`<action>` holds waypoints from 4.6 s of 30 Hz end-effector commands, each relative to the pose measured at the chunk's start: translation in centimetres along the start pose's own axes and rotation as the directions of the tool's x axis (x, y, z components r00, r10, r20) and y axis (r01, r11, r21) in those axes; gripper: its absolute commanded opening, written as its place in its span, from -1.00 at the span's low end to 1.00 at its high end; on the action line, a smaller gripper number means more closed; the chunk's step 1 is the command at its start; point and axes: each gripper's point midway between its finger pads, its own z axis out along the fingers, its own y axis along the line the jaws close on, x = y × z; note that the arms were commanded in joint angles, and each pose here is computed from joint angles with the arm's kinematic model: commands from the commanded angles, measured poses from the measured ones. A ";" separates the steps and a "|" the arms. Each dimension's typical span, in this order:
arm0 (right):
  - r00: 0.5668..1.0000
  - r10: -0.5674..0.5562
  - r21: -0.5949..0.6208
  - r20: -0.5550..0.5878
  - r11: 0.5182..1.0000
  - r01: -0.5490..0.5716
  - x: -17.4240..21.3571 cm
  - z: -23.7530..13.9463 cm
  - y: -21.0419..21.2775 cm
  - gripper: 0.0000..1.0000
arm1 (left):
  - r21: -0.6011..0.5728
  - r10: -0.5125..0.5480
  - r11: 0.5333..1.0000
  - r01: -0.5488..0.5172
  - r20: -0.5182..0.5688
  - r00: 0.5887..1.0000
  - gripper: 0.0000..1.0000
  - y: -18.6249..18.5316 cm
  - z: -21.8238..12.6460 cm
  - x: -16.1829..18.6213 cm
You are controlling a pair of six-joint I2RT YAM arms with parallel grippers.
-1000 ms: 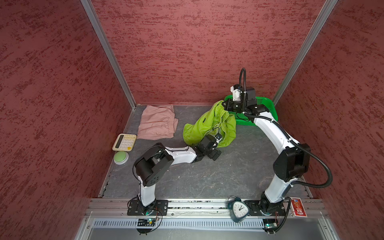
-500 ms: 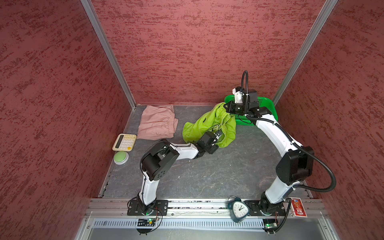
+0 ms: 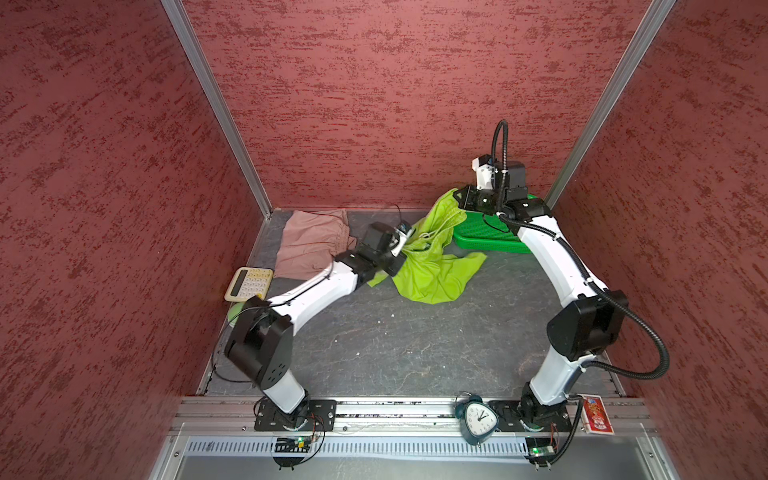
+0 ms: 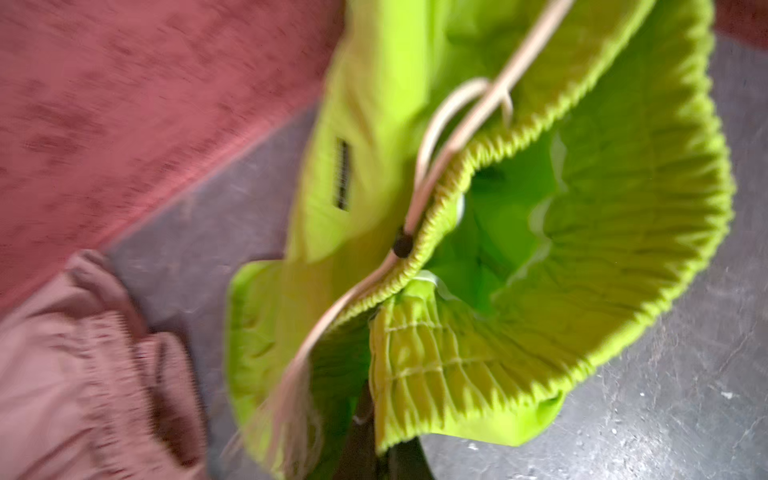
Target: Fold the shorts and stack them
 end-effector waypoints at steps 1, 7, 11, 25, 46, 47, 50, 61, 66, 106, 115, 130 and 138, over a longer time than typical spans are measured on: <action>0.992 -0.092 -0.128 0.089 0.987 0.103 -3.9 0.2 3.8 -1.00 | 0.026 -0.021 0.999 0.022 -0.017 1.000 -1.00 3.3 -4.1 -1.3; 0.942 -0.169 -0.242 0.289 0.939 0.243 -11.3 -1.3 9.0 -1.00 | -0.158 0.084 0.986 -0.057 0.169 0.982 -1.00 9.7 -8.3 -10.2; 0.887 -0.191 -0.233 0.421 0.922 0.309 -15.2 -4.7 10.7 -1.00 | -0.310 0.171 0.946 -0.099 0.214 0.962 -1.00 13.1 -10.4 -14.9; 0.927 -0.225 -0.149 0.300 0.949 0.279 -3.2 -10.5 7.3 -1.00 | -0.419 0.158 0.906 -0.056 0.214 0.964 -1.00 11.4 -14.1 -10.3; 0.984 0.164 0.141 0.074 0.975 -0.173 18.9 -17.1 -2.7 0.50 | -0.234 -0.292 0.936 0.264 -0.089 0.952 0.99 -1.6 -16.0 12.1; 0.988 0.144 0.179 0.054 0.972 -0.151 18.5 -16.6 -3.2 0.50 | -0.226 -0.291 0.937 0.267 -0.076 0.954 0.99 -1.5 -16.6 11.3; 0.995 0.090 0.313 -0.038 0.947 -0.074 17.1 -14.5 -5.2 0.54 | -0.221 -0.284 0.937 0.269 -0.041 0.958 0.99 -1.1 -17.5 9.4; 0.987 0.080 0.593 -0.142 0.805 0.020 7.7 -6.5 -21.2 0.71 | -0.085 -0.316 0.946 0.313 -0.025 0.948 0.99 -2.1 -12.9 8.7; 0.978 0.158 0.663 -0.139 0.748 -0.026 6.2 -4.0 -29.4 0.71 | -0.066 -0.333 0.942 0.328 -0.074 0.940 0.99 -2.6 -11.0 10.1; 0.939 0.076 0.371 -0.335 0.927 0.058 14.6 0.7 -18.3 0.49 | -0.054 -0.380 0.925 0.376 -0.130 0.916 0.99 -2.4 -10.0 12.3; 0.872 -0.087 0.492 -0.481 0.797 0.350 15.4 -1.9 -19.6 0.72 | -0.069 -0.379 0.925 0.374 -0.102 0.920 0.99 -1.9 -11.1 12.2; 0.836 -0.069 0.538 -0.545 0.736 0.411 17.7 -1.3 -23.4 0.73 | -0.057 -0.379 0.925 0.375 -0.125 0.917 0.99 -2.2 -10.3 12.3; 0.848 -0.020 0.543 -0.530 0.760 0.357 18.5 -1.0 -23.8 0.32 | -0.056 -0.376 0.926 0.372 -0.121 0.919 0.99 -2.2 -10.5 12.5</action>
